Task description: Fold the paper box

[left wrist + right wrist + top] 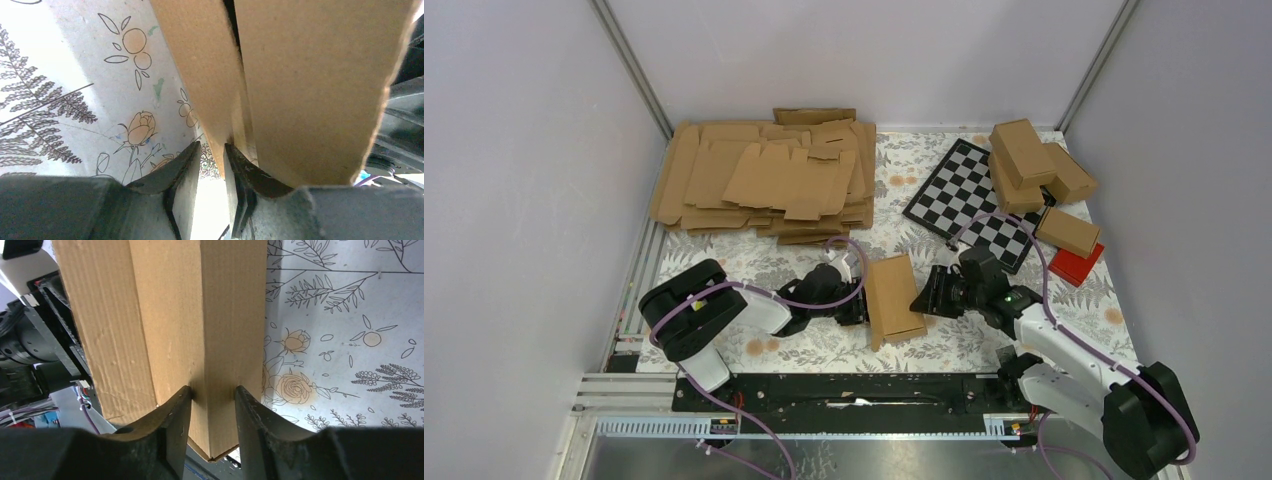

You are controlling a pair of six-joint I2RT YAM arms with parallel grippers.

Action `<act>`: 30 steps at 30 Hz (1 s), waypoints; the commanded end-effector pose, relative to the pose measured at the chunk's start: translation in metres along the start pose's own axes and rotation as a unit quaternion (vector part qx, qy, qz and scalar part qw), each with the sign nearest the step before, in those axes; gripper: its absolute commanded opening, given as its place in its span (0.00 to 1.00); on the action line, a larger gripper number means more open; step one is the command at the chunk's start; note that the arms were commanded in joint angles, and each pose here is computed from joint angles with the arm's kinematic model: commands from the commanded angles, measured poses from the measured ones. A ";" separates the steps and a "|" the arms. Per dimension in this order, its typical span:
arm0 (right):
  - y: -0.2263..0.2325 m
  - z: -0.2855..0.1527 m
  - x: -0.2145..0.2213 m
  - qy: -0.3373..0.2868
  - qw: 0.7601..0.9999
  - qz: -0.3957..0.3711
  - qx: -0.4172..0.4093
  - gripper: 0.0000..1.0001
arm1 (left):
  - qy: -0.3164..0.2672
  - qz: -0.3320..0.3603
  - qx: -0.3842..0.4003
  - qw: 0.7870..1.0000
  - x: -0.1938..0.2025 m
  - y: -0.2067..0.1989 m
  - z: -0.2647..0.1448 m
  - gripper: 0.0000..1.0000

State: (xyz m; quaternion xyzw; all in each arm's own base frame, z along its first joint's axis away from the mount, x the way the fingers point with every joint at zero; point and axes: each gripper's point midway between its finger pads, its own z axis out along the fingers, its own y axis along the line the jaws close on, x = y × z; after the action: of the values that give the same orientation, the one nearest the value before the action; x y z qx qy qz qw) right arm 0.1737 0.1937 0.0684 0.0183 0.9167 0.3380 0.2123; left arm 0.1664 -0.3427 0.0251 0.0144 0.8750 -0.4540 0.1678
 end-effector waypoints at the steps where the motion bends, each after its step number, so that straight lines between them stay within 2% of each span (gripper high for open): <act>1: 0.024 0.001 0.007 0.027 0.998 -0.001 -0.063 0.38 | -0.025 0.021 0.052 0.998 -0.015 -0.034 -0.001 0.31; 7: 0.019 0.003 0.011 0.037 0.998 -0.002 -0.055 0.42 | -0.025 0.021 0.052 0.998 -0.016 -0.035 0.001 0.31; 9: 0.014 0.002 0.006 0.023 0.999 -0.008 -0.039 0.50 | -0.026 0.022 0.049 0.998 -0.016 -0.033 0.000 0.31; 11: 0.008 -0.001 0.001 0.010 1.000 -0.016 -0.016 0.64 | -0.030 0.023 0.043 0.998 -0.017 -0.031 -0.002 0.31; 13: 0.006 -0.005 -0.003 0.002 1.000 -0.029 -0.004 0.72 | -0.034 0.026 0.034 0.998 -0.018 -0.028 -0.004 0.31; 20: 0.002 -0.013 -0.016 -0.017 0.999 -0.028 0.008 0.82 | -0.044 0.035 0.012 0.998 -0.021 -0.020 -0.010 0.31; 23: -0.004 -0.018 -0.024 -0.033 0.999 -0.027 0.023 0.80 | -0.047 0.038 0.008 0.998 -0.021 -0.019 -0.013 0.31; 30: -0.019 -0.017 -0.028 -0.040 0.998 -0.024 0.049 0.55 | -0.051 0.044 0.001 0.998 -0.021 -0.015 -0.016 0.31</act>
State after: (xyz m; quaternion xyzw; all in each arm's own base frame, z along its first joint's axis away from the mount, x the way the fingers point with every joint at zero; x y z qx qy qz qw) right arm 0.1860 0.1689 0.0729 0.0251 0.9220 0.3017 0.2415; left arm 0.1732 -0.3349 0.0402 0.0217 0.8739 -0.4404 0.2045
